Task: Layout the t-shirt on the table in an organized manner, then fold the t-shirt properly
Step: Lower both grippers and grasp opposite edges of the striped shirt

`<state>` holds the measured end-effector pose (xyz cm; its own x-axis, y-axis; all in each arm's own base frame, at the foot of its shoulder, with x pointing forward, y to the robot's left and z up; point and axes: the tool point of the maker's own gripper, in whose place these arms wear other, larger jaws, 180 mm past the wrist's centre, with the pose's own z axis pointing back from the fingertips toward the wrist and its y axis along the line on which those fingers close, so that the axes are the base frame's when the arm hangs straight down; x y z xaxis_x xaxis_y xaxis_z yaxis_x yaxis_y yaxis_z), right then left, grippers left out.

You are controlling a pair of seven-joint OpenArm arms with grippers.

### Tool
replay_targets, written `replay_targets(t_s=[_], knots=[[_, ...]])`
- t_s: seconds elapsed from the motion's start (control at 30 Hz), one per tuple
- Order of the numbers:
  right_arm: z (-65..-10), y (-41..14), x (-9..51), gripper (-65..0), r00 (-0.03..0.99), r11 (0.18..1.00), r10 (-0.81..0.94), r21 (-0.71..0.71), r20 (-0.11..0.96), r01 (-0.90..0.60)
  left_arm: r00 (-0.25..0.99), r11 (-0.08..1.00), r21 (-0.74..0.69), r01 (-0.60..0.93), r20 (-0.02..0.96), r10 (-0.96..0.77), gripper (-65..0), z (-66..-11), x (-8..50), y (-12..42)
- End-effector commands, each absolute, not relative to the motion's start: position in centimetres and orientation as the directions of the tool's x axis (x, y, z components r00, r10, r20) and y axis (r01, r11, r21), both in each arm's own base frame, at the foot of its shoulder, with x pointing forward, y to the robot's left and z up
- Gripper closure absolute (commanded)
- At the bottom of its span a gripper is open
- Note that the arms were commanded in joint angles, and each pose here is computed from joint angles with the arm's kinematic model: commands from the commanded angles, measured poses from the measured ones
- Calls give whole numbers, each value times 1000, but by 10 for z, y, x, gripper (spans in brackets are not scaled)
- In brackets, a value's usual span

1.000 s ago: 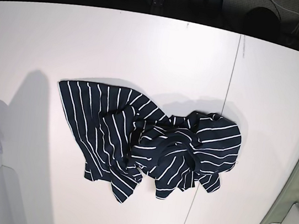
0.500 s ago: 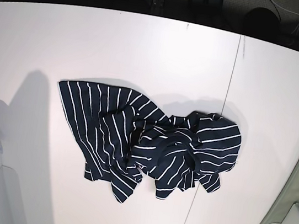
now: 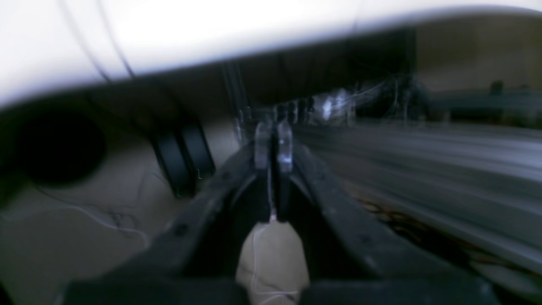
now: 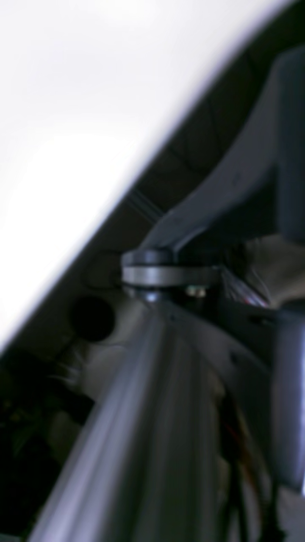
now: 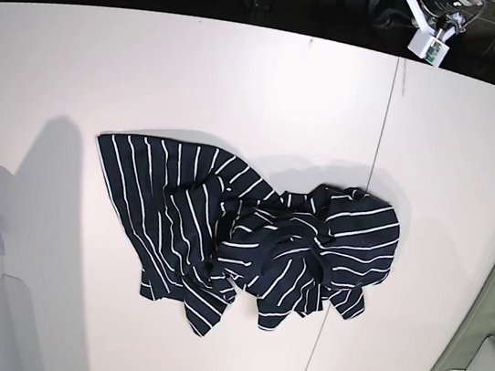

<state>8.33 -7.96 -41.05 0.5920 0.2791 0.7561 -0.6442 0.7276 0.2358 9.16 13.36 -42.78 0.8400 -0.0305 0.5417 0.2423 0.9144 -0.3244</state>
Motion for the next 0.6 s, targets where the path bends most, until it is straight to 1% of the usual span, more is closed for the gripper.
replay_targets(t_s=[0.0, 0.07, 0.13, 0.2, 0.23, 0.27, 0.3, 0.37, 0.4, 0.43, 0.47, 0.5, 0.57], knots=[[-390, -81, 102, 0, 544, 734, 232, 223, 806, -642, 817, 913, -317, 257, 575, -31, -14, -414, 98, 135], [-370, -86, 129, 0, 495, 762, 179, 199, 850, -616, 780, 916, -279, 287, 623, -55, -14, -396, 112, 142], [-358, -95, 154, 0, 451, 791, 146, 170, 880, -588, 757, 916, -238, 324, 646, -100, -15, -386, 119, 150], [-357, -107, 180, 0, 443, 830, 142, 137, 885, -541, 738, 910, -200, 363, 658, -150, -17, -380, 126, 158], [-357, -115, 195, 0, 446, 856, 135, 124, 885, -503, 726, 907, -181, 379, 666, -170, -29, -378, 131, 162], [-358, -124, 209, 0, 456, 883, 123, 113, 882, -457, 712, 904, -165, 394, 677, -187, -55, -375, 137, 166], [-359, -134, 223, 0, 462, 909, 110, 99, 880, -405, 696, 902, -146, 407, 689, -202, -95, -371, 145, 169], [-361, -155, 250, -11, 474, 950, 87, 71, 876, -305, 662, 896, -106, 431, 712, -234, -192, -364, 161, 174], [-362, -164, 263, -39, 474, 963, 79, 57, 877, -265, 649, 895, -90, 437, 720, -245, -244, -361, 169, 178], [-364, -173, 274, -83, 474, 972, 69, 47, 878, -229, 639, 895, -75, 441, 727, -253, -290, -360, 176, 181], [-368, -181, 284, -144, 477, 980, 57, 43, 877, -196, 631, 895, -65, 441, 732, -257, -326, -359, 183, 184], [-372, -187, 294, -217, 481, 985, 43, 44, 875, -168, 623, 898, -54, 437, 738, -260, -349, -359, 191, 189], [-387, -195, 311, -362, 503, 991, 10, 59, 864, -122, 609, 902, -45, 430, 752, -253, -358, -361, 210, 195]])
